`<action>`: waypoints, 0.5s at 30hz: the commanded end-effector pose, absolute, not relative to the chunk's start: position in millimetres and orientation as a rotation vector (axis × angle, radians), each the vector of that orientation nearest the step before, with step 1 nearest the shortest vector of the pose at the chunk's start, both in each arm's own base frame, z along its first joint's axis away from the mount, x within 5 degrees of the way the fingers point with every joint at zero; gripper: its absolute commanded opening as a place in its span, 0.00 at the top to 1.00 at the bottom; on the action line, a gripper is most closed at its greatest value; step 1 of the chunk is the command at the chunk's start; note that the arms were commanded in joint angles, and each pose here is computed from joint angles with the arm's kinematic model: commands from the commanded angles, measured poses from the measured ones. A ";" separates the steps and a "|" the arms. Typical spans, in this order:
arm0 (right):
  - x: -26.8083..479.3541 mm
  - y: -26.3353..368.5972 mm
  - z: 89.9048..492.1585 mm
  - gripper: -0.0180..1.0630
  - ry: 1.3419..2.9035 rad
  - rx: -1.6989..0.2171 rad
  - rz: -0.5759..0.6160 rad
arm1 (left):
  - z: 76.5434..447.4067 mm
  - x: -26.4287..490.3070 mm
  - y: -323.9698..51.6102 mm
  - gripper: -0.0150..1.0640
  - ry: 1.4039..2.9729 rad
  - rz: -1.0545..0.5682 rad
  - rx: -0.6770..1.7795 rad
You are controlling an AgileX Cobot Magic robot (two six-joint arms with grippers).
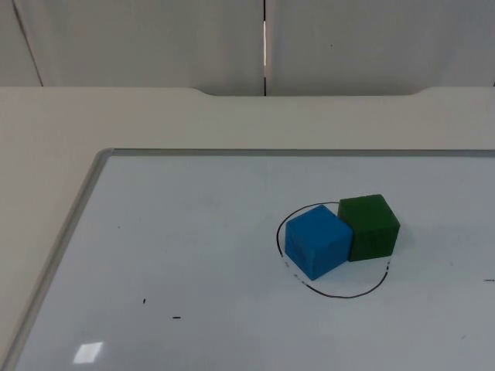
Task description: Push the two cubes into the marked area.
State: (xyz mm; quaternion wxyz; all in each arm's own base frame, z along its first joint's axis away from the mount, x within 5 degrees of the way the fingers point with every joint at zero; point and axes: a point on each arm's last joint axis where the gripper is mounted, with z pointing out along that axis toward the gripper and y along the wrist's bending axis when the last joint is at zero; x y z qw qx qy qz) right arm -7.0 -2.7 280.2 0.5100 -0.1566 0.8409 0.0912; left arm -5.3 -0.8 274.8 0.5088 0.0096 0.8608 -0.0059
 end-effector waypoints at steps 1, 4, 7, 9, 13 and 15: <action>-7.0 -2.6 279.9 0.31 2.021 -0.377 0.218 | 274.5 -4.8 -0.7 0.19 2.064 -0.013 0.015; -7.0 -2.6 279.9 0.28 2.021 -0.377 0.218 | 274.5 -4.8 -0.7 0.04 2.064 -0.013 0.015; -7.0 -2.6 279.9 0.28 2.021 -0.377 0.218 | 274.5 -4.8 -0.7 0.01 2.064 -0.013 0.015; -7.0 -2.6 279.9 0.28 2.021 -0.377 0.218 | 274.5 -4.8 -0.7 0.01 2.064 -0.013 0.015; -7.0 -2.6 279.9 0.28 2.021 -0.377 0.218 | 274.5 -4.8 -0.7 0.01 2.064 -0.013 0.015; -7.0 -2.6 279.9 0.28 2.021 -0.377 0.218 | 274.5 -4.8 -0.7 0.01 2.064 -0.013 0.015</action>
